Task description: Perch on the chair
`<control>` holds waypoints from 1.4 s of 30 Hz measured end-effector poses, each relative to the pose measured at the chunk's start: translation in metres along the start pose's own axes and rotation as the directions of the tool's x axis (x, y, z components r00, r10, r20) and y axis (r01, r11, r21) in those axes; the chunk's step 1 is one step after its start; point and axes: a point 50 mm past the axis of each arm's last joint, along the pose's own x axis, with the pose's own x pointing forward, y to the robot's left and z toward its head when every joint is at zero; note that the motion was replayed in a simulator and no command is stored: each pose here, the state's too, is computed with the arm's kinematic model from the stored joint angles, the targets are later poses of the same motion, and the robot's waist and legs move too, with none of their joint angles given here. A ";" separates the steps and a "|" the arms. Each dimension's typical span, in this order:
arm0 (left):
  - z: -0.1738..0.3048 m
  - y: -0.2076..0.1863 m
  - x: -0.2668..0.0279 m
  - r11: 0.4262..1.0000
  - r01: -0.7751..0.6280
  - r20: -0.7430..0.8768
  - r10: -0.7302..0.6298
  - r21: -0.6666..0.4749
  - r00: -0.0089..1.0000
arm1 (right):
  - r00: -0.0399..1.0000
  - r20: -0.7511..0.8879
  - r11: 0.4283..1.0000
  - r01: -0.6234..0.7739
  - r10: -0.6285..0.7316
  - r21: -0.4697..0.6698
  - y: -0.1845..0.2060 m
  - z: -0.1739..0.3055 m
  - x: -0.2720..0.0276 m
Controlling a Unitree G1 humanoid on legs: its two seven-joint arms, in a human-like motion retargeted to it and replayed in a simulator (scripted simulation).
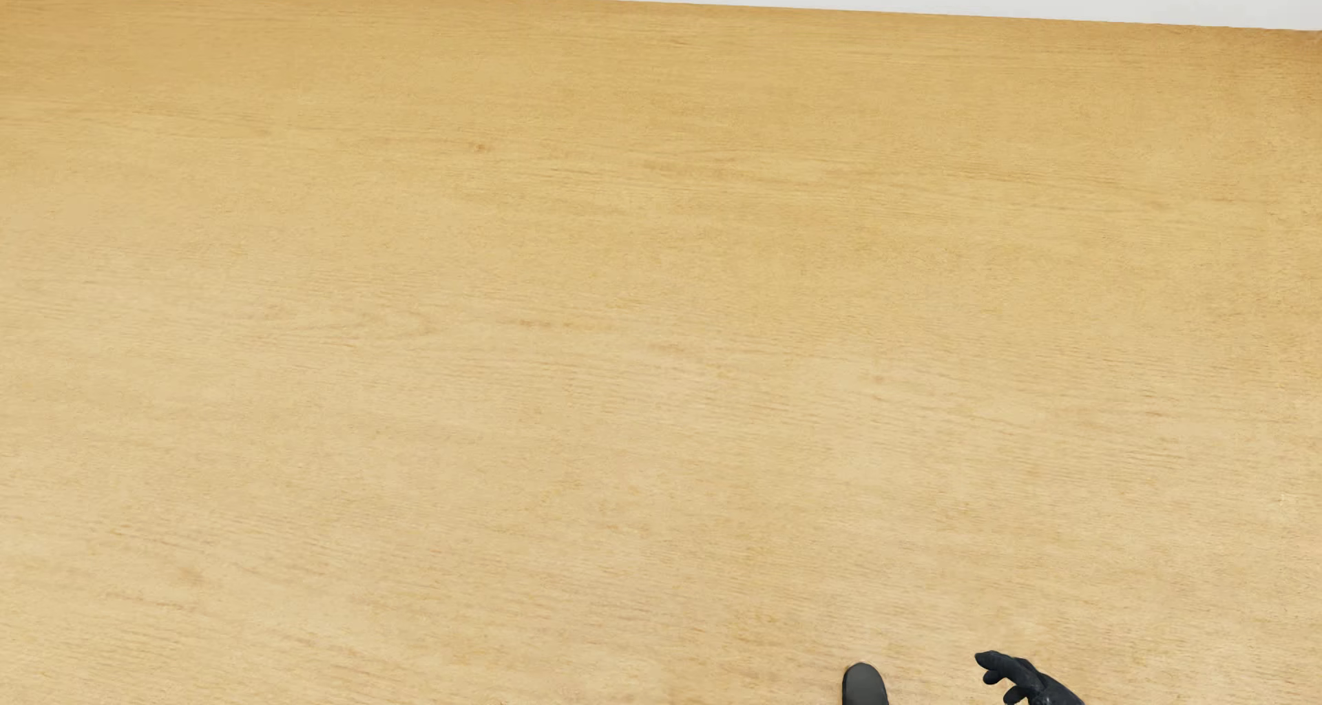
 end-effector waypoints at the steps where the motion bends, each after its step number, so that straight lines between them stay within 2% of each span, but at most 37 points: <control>1: 0.003 0.005 0.001 1.000 -0.028 0.010 0.028 -0.014 1.000 | 1.000 0.015 1.000 0.000 0.000 -0.018 -0.002 0.007 0.002; 2: 0.002 0.007 0.001 0.999 -0.037 0.008 0.037 -0.032 0.999 | 0.999 0.031 0.998 -0.009 0.010 -0.060 -0.002 0.010 0.003; 3: 0.013 0.007 0.001 0.997 -0.074 0.086 0.076 -0.021 0.993 | 0.997 0.076 0.996 -0.001 0.008 -0.092 -0.001 0.018 0.004; 7: 0.023 0.000 0.002 1.000 0.005 0.095 -0.006 0.010 0.995 | 0.994 0.111 0.991 0.000 0.015 -0.133 -0.014 0.027 0.007; 16: 0.047 0.010 0.003 0.999 -0.044 0.180 0.043 0.003 0.983 | 0.989 0.149 0.990 0.033 -0.013 -0.137 -0.024 0.048 0.012; 20: 0.063 0.023 0.005 0.998 -0.064 0.227 0.058 0.017 0.972 | 0.980 0.200 0.983 0.058 -0.023 -0.173 -0.035 0.062 0.013; 25: 0.095 0.039 0.005 0.994 -0.095 0.304 0.075 0.051 0.950 | 0.963 0.255 0.976 0.133 -0.086 -0.173 -0.057 0.084 0.015; 30: 0.145 0.073 -0.002 0.981 -0.186 0.437 0.145 0.052 0.888 | 0.901 0.405 0.961 0.233 -0.155 -0.151 -0.084 0.137 0.011; 31: 0.143 0.076 -0.002 0.981 -0.192 0.406 0.177 -0.004 0.896 | 0.911 0.382 0.972 0.209 -0.153 -0.109 -0.085 0.138 0.011; 32: 0.151 0.084 -0.003 0.977 -0.213 0.422 0.199 -0.014 0.885 | 0.902 0.400 0.970 0.220 -0.164 -0.099 -0.087 0.147 0.010; 42: 0.219 0.140 -0.029 0.931 -0.361 0.566 0.325 -0.051 0.758 | 0.780 0.581 0.945 0.322 -0.232 -0.056 -0.117 0.224 -0.012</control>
